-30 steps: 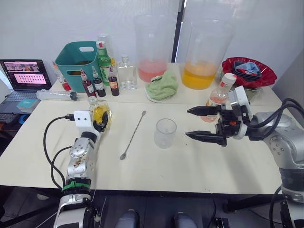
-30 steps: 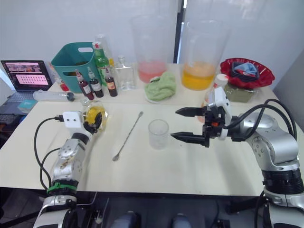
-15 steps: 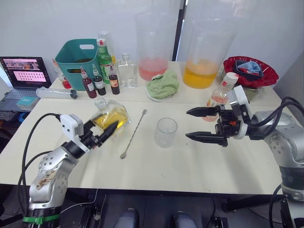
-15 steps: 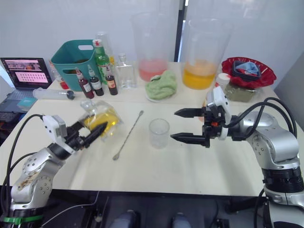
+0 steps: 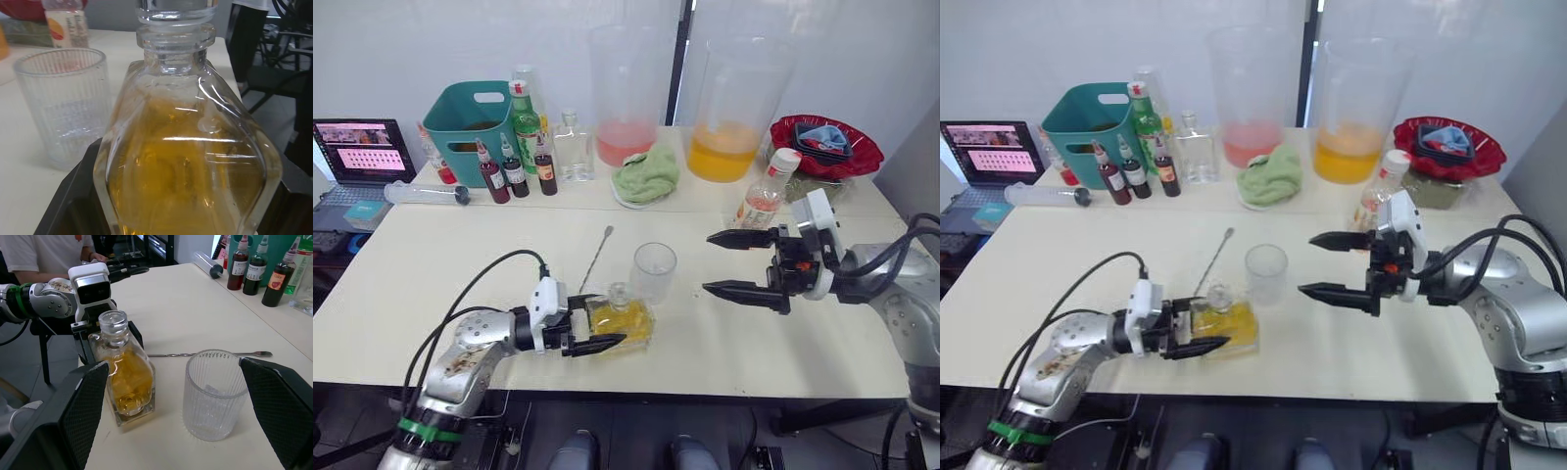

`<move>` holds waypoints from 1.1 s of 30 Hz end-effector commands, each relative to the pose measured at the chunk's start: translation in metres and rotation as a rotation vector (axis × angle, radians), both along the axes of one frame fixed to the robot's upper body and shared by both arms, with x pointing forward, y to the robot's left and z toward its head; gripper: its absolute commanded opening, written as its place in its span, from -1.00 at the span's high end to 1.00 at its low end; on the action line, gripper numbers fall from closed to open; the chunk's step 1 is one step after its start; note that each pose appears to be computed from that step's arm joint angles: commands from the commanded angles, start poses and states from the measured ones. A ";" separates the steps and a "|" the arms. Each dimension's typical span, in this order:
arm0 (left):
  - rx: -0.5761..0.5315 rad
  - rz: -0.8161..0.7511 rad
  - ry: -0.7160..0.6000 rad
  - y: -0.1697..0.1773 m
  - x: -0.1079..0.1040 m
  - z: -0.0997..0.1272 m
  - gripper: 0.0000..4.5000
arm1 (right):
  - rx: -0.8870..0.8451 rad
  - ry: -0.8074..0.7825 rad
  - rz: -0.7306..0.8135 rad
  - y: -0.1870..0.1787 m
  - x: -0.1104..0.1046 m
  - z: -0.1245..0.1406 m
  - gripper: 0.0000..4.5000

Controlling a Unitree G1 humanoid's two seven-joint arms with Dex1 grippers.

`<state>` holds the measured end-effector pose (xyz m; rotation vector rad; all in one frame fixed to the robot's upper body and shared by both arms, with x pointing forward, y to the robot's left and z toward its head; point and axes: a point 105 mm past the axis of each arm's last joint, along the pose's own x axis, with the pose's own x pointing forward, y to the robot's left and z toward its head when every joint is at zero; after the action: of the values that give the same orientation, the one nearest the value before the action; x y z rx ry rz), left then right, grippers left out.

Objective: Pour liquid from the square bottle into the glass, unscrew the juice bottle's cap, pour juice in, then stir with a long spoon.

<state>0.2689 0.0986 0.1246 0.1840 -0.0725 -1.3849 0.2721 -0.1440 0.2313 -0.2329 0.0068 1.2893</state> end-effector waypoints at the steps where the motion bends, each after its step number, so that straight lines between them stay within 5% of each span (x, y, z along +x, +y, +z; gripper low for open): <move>1: 0.011 -0.052 -0.132 -0.004 0.005 0.009 -0.24 | -0.001 -0.058 -0.012 -0.001 -0.007 0.012 -1.00; 9: 0.014 -0.054 -0.110 0.005 0.015 0.003 -0.24 | -0.002 -0.059 -0.035 -0.004 -0.007 0.011 -1.00; 10: 0.013 -0.053 -0.106 0.007 0.016 0.005 -0.70 | -0.002 -0.058 -0.035 -0.004 -0.007 0.011 -1.00; 12: 0.016 -0.048 -0.097 0.009 0.018 0.008 -0.98 | -0.001 -0.056 -0.033 -0.003 -0.007 0.010 -1.00; 21: 0.057 -0.017 -0.010 -0.003 0.004 0.022 -0.99 | -0.005 -0.044 -0.013 0.001 -0.003 0.005 -1.00; 33: 0.176 0.035 -0.023 -0.010 0.004 0.008 -0.99 | -0.010 -0.071 -0.009 0.004 0.005 0.003 -1.00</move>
<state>0.2739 0.0900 0.1241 0.3139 0.0689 -1.3504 0.2799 -0.1418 0.2240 -0.2578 0.0019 1.2573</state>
